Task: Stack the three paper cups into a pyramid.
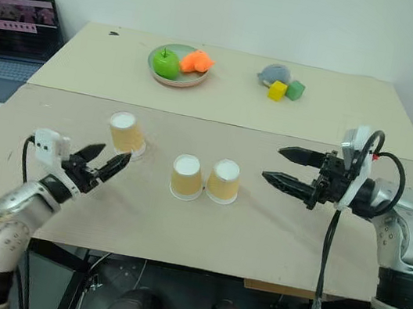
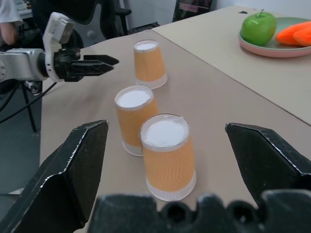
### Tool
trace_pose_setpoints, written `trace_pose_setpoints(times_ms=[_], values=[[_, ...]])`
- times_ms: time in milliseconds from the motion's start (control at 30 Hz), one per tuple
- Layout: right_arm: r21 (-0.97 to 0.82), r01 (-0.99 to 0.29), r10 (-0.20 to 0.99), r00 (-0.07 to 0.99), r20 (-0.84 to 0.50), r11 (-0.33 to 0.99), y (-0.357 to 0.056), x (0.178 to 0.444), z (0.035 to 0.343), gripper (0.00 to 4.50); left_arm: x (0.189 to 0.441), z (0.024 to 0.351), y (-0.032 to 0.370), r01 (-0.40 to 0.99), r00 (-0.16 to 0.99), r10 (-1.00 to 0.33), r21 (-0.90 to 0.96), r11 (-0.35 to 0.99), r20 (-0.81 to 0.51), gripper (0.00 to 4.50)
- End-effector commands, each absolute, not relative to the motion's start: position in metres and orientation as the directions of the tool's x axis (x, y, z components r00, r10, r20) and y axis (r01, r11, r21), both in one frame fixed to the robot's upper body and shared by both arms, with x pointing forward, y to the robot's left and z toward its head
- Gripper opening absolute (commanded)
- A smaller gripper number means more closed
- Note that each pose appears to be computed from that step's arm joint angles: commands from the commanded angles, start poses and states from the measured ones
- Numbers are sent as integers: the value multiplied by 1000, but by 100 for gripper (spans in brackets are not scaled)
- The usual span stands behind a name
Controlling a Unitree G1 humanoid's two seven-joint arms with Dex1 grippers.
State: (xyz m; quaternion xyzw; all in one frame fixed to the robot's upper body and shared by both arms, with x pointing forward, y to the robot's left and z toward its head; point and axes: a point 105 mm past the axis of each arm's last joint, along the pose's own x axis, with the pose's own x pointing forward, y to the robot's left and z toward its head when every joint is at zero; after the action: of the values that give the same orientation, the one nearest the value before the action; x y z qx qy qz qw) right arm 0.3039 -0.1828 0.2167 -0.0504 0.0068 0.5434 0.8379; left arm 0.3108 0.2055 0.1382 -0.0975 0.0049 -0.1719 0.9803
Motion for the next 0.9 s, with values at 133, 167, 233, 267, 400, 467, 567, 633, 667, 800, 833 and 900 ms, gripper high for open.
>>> trace_pose_setpoints(times_ms=[133, 167, 233, 267, 400, 467, 567, 633, 667, 800, 833, 900], values=[[-111, -903, 907, 420, -26, 415, -178, 297, 230, 449, 326, 153, 213, 297, 954, -289, -131, 946, 75, 450], [-111, -903, 907, 420, -26, 415, -176, 297, 230, 449, 330, 154, 215, 286, 958, -277, -132, 949, 78, 450], [-115, -901, 905, 424, -23, 419, -175, 297, 230, 449, 337, 155, 219, 266, 963, -258, -119, 957, 77, 450], [-120, -902, 906, 422, -35, 416, -175, 296, 228, 449, 341, 155, 218, 267, 963, -260, -112, 957, 74, 450], [-128, -900, 904, 425, -50, 417, -176, 292, 224, 449, 353, 158, 214, 282, 958, -275, -88, 955, 85, 450], [-128, -896, 901, 433, -35, 426, -176, 292, 227, 449, 359, 161, 212, 287, 956, -280, -82, 954, 91, 450], [-131, -894, 900, 435, -23, 429, -176, 290, 230, 449, 364, 163, 208, 304, 950, -297, -70, 950, 96, 450], [-136, -891, 898, 440, -22, 434, -177, 290, 230, 449, 367, 163, 206, 315, 946, -309, -60, 947, 98, 450], [-138, -888, 895, 445, -21, 438, -178, 290, 230, 449, 370, 164, 204, 326, 942, -320, -51, 944, 98, 450], [-141, -885, 892, 451, -16, 445, -178, 289, 230, 449, 378, 167, 201, 336, 938, -330, -38, 941, 107, 450], [-140, -883, 891, 453, -16, 447, -178, 290, 230, 449, 380, 168, 201, 336, 937, -331, -37, 941, 108, 450], [-141, -881, 889, 458, -13, 452, -179, 289, 229, 449, 383, 167, 201, 338, 937, -334, -28, 941, 106, 450]])
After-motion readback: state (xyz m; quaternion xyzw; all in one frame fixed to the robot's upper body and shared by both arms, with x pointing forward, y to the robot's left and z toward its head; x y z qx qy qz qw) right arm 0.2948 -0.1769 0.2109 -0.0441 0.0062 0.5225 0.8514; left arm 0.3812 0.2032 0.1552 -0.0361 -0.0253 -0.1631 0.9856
